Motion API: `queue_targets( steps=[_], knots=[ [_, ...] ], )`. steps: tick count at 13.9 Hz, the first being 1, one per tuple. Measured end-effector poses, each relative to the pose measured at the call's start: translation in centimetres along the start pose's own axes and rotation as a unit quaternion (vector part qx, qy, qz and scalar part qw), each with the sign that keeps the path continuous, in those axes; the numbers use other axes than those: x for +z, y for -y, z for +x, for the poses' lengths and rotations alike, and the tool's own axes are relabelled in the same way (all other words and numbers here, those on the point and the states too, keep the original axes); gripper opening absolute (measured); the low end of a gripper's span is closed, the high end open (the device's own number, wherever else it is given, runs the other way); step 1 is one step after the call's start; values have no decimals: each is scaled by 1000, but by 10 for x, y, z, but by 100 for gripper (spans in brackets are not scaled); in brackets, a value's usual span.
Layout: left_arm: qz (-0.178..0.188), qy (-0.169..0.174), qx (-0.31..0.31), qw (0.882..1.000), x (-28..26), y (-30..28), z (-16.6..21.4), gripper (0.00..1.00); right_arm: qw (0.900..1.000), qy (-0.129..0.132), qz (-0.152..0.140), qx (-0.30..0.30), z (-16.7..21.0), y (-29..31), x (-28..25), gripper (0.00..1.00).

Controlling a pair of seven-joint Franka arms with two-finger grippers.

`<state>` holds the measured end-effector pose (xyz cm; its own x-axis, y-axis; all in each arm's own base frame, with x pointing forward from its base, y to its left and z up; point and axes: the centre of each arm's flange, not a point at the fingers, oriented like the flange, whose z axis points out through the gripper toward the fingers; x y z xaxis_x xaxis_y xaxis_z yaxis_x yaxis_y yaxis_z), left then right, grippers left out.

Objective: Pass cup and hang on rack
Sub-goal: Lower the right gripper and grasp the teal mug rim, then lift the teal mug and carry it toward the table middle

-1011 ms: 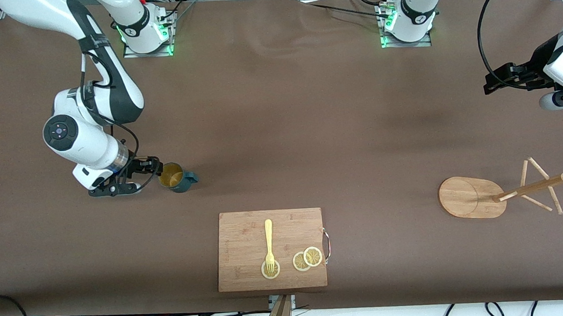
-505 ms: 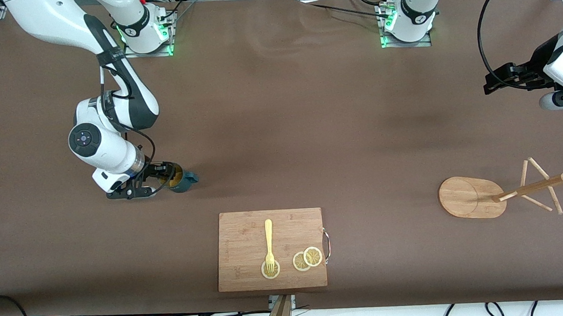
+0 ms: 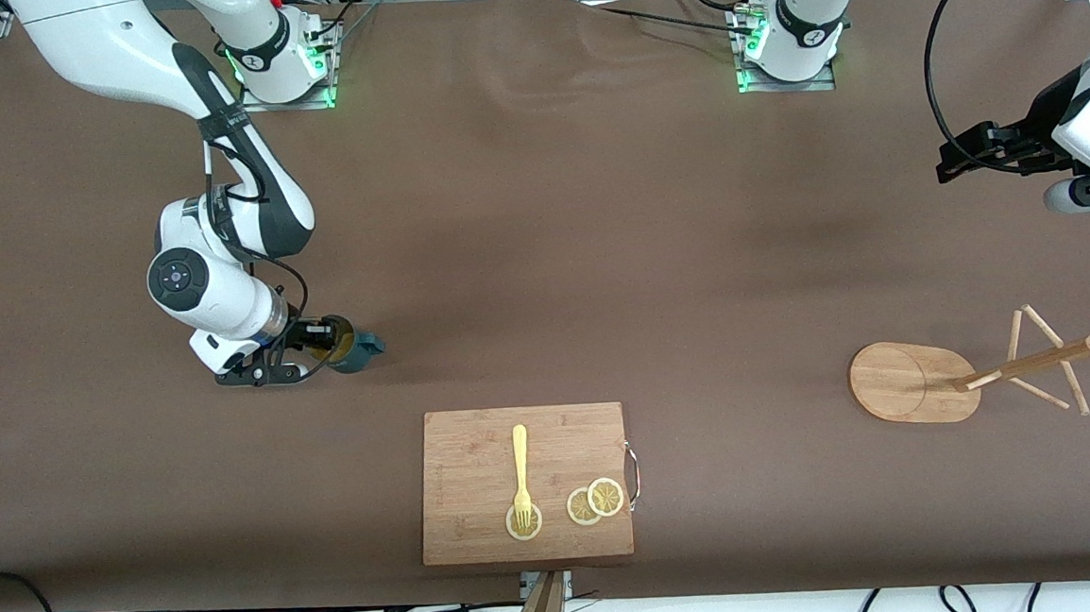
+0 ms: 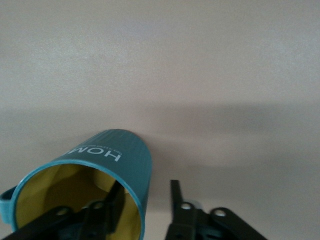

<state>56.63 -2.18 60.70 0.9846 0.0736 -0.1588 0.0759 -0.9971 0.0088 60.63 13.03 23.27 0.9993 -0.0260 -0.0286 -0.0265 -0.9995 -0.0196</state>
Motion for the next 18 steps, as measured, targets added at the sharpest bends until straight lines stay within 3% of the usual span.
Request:
queue_targets(
  steps=[3,10,14,18],
  knots=[
    [0,0,0,1000,0,0,0,100,1000,0,0,11,0,1,-1,5],
    [0,0,0,1000,0,0,0,100,999,14,9,39,-7,56,-37,4],
    [0,0,-1,1000,0,1,0,100,995,32,12,91,-10,120,-88,4],
    [-1,0,-5,1000,0,6,1,100,992,34,36,114,-37,201,-108,4]
  ],
)
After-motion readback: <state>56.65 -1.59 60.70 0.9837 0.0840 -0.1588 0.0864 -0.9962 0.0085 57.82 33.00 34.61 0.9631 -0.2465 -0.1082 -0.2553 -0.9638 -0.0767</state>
